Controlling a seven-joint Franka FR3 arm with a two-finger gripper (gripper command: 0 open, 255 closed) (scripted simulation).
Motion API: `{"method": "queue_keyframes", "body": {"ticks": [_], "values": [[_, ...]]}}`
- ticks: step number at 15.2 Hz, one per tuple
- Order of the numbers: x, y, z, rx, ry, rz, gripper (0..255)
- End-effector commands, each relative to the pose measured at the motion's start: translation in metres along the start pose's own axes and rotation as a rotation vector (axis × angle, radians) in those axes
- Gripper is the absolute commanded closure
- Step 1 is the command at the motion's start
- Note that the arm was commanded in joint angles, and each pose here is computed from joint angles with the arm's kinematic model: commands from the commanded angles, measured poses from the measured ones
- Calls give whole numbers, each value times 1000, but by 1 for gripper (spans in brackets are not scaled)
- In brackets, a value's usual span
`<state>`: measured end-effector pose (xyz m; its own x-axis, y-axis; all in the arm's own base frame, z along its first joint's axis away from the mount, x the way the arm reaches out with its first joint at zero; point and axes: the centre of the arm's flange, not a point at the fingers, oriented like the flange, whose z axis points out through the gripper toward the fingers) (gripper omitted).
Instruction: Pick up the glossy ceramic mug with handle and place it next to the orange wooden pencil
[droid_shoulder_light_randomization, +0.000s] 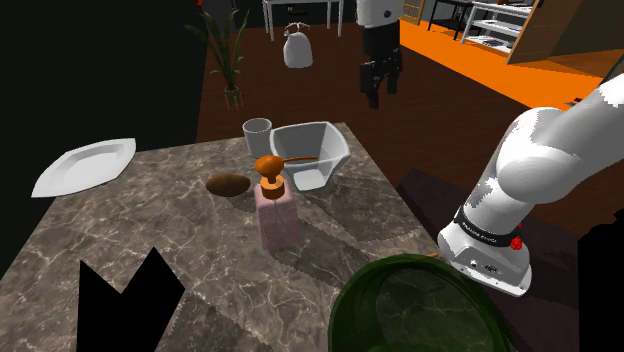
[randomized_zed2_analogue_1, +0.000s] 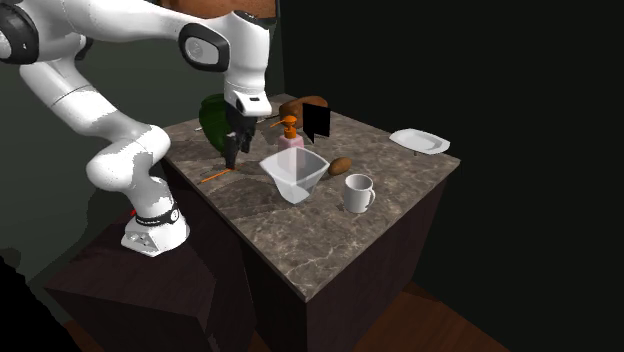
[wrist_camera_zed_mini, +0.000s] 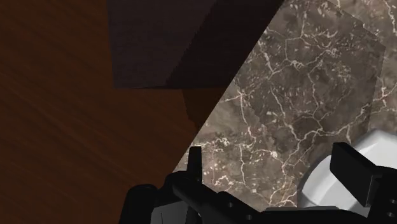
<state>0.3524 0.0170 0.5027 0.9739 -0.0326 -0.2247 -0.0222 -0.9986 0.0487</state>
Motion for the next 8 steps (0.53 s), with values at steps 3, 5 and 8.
{"method": "queue_keyframes", "body": {"ticks": [3,5,8], "values": [[47,-23,9,-4,19,-21,0],[69,-35,12,-7,28,-31,0],[102,-54,16,-11,41,-47,0]]}}
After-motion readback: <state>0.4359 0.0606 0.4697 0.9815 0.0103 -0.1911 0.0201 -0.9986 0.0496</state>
